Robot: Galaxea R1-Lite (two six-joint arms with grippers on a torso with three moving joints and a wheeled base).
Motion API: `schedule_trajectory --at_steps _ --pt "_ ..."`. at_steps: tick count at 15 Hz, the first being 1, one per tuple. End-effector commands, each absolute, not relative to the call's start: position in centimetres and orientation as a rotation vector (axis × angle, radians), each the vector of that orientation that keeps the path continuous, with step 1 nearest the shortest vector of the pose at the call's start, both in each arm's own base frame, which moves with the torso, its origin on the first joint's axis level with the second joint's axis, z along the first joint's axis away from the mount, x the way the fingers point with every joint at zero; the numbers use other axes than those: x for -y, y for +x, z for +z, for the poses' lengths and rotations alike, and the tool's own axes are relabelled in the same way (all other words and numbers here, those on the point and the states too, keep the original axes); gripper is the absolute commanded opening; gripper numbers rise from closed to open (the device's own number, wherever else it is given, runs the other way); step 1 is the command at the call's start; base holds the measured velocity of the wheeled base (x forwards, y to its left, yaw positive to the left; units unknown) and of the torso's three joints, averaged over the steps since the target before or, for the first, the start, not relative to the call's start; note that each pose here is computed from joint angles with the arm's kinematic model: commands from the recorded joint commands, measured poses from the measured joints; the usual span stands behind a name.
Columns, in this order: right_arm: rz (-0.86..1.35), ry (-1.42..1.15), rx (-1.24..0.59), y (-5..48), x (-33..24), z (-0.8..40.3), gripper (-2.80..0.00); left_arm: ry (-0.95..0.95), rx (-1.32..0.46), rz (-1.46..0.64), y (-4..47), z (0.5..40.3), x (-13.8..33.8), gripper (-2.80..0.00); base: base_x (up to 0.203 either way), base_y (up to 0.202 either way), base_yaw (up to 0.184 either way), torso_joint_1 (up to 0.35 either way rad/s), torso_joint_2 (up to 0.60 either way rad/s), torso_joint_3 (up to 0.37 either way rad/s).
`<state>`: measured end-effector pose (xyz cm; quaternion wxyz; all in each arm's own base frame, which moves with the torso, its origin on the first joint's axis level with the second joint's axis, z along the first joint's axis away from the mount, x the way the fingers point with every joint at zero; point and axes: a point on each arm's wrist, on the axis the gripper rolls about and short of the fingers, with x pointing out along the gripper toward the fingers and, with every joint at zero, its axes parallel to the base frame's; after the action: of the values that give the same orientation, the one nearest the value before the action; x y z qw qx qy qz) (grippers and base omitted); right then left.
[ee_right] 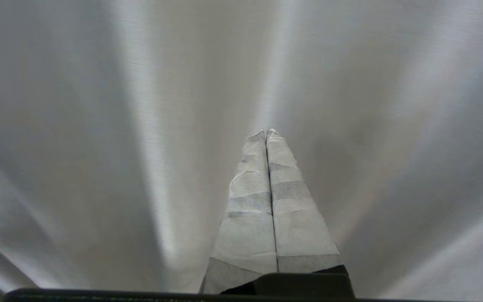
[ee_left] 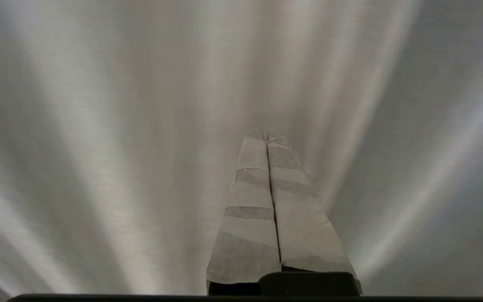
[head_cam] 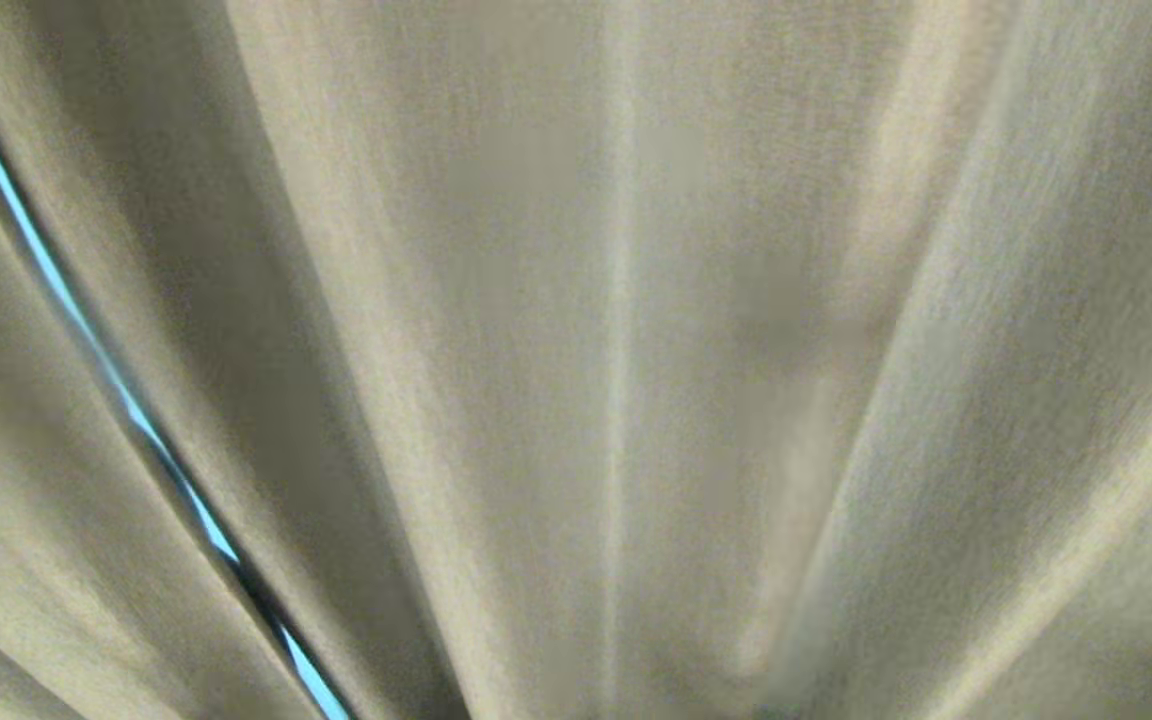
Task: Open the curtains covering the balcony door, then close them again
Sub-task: Close the outer curtains on both sides
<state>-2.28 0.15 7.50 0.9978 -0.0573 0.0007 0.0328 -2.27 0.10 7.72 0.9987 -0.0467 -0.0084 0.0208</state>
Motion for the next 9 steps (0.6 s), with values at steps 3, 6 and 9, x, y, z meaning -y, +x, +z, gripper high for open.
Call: schedule_trajectory --at_steps 3,6,9 --pt "0.066 -0.116 -0.001 -2.29 -0.15 7.50 -2.80 -0.094 0.017 0.042 -2.27 7.72 -0.10 -2.80 0.000 0.190 0.000 0.000 0.01 0.002" --pt "0.066 -0.116 -0.001 -2.29 -0.15 7.50 -2.80 -0.094 0.017 0.042 -2.27 7.72 -0.10 -2.80 0.000 0.192 -0.001 0.002 0.00 0.002" --pt "0.065 -0.116 -0.001 -2.28 -0.15 7.50 -2.80 -0.094 0.017 0.042 -2.27 7.72 -0.10 -2.80 0.000 0.190 -0.002 0.003 0.00 -0.002"
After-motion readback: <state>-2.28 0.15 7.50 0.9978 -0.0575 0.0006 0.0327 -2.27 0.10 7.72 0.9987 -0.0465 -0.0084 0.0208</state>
